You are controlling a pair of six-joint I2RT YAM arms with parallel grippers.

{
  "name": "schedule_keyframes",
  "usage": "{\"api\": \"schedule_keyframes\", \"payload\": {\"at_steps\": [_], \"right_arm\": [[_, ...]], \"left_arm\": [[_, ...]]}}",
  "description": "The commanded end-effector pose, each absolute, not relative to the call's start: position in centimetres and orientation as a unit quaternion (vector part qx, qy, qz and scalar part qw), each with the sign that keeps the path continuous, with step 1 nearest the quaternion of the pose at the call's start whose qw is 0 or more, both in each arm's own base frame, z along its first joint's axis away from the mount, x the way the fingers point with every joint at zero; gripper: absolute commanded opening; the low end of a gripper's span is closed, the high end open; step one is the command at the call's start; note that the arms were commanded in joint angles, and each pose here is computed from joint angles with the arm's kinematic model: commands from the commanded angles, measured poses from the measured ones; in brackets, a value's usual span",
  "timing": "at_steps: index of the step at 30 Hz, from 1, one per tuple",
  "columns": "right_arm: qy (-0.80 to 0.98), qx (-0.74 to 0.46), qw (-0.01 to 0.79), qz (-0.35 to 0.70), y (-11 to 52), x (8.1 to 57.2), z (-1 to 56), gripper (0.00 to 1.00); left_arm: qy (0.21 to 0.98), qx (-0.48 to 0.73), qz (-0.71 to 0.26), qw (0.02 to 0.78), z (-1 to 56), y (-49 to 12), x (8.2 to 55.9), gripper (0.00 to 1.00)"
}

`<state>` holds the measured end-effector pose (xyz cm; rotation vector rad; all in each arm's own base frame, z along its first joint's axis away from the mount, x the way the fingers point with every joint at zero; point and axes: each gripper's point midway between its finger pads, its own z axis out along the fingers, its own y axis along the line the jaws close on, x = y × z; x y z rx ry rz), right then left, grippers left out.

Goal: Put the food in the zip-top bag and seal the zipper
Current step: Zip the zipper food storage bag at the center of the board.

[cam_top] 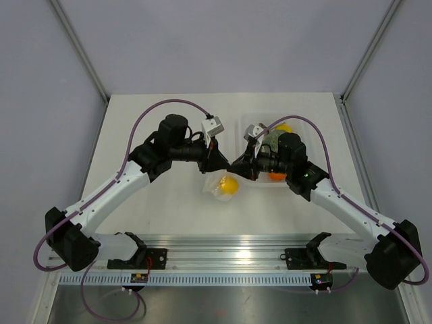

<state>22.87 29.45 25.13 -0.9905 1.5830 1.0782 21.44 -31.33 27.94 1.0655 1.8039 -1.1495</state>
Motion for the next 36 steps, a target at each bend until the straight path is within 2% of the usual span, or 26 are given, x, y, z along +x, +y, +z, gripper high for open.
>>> {"api": "schedule_keyframes", "payload": {"at_steps": [1,3,4,8,10,11,13,14,19,27,36], "right_arm": [[0.616,-0.423,0.497,0.441,29.6,22.9,28.5,0.16],[0.617,-0.435,0.493,0.434,29.4,22.7,28.5,0.23],[0.612,-0.442,0.495,0.43,29.4,22.7,28.6,0.29],[0.62,-0.457,0.481,0.418,29.0,22.4,28.1,0.33],[0.618,-0.47,0.47,0.419,29.0,22.0,28.0,0.28],[0.618,-0.472,0.468,0.42,29.0,21.9,28.0,0.2],[0.614,-0.478,0.464,0.424,29.1,21.7,28.1,0.11],[0.614,-0.478,0.462,0.426,29.1,21.7,28.1,0.0],[0.606,-0.463,0.481,0.432,29.0,21.5,29.2,0.0],[0.645,-0.389,0.529,0.392,27.6,24.3,29.8,0.0],[0.645,-0.316,0.563,0.408,25.9,26.4,31.8,0.0]], "left_arm": [[0.674,0.434,-0.452,0.39,29.9,-31.7,21.4,0.0],[0.673,0.437,-0.453,0.389,29.8,-31.7,21.3,0.0],[0.672,0.437,-0.453,0.39,29.9,-31.7,21.3,0.0],[0.67,0.439,-0.457,0.387,29.9,-31.7,21.3,0.0],[0.669,0.438,-0.459,0.387,29.9,-31.7,21.4,0.0],[0.668,0.439,-0.46,0.387,30.0,-31.7,21.3,0.0],[0.665,0.442,-0.463,0.386,30.1,-31.8,21.2,0.0],[0.666,0.441,-0.462,0.385,30.0,-31.7,21.3,0.0],[0.677,0.439,-0.458,0.372,29.2,-31.6,21.3,0.0],[0.684,0.436,-0.462,0.359,28.2,-31.3,21.2,0.0],[0.688,0.443,-0.465,0.339,26.3,-31.0,21.1,0.0]]}}
